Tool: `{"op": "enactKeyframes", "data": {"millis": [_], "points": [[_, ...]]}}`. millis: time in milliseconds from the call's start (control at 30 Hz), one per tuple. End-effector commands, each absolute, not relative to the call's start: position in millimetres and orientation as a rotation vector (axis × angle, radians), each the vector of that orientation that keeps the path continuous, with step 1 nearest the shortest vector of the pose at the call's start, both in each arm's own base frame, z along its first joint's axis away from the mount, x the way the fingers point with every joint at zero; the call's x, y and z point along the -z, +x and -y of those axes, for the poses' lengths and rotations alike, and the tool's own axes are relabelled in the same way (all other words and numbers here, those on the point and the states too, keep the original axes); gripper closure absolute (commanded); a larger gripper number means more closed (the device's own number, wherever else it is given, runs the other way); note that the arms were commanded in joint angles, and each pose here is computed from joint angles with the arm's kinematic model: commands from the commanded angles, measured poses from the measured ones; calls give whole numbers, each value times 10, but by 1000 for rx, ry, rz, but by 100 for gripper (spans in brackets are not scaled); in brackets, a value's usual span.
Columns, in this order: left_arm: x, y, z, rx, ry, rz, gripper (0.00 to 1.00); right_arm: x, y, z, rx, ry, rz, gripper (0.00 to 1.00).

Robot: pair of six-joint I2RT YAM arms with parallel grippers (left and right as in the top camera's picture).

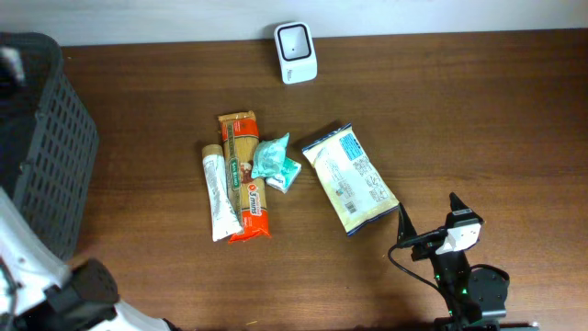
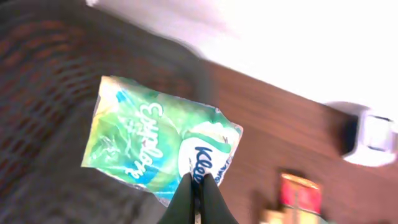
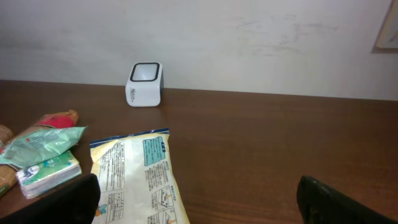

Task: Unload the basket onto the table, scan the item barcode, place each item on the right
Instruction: 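Grasp the green tissue pack in the basket, place it on table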

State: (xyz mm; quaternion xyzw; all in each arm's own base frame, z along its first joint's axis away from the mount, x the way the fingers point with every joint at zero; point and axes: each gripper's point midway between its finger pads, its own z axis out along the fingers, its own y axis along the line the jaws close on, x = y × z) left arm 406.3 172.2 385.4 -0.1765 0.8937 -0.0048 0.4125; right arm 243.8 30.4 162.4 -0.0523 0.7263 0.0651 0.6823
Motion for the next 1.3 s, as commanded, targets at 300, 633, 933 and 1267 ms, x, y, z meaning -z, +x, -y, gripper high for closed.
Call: {"op": "enactKeyframes", "data": {"millis": [300,633,933,1267], "points": [[-2847,3674,1379,377,523,-2636,100,-1597,2439,-296,-143,-118,-1630,1],[-1189,2861,2416,433,1015,-2777,100,-1597,2439,-297,-143,-119,-1630,1],[-1039,2822,2414,434,1013,-2786,57,-1597,2439,-296,-143,-118,-1630,1],[-1964,3544,1763,407,658,-2660,42,-1596,2439,-297,-143,-119,-1630,1]]}}
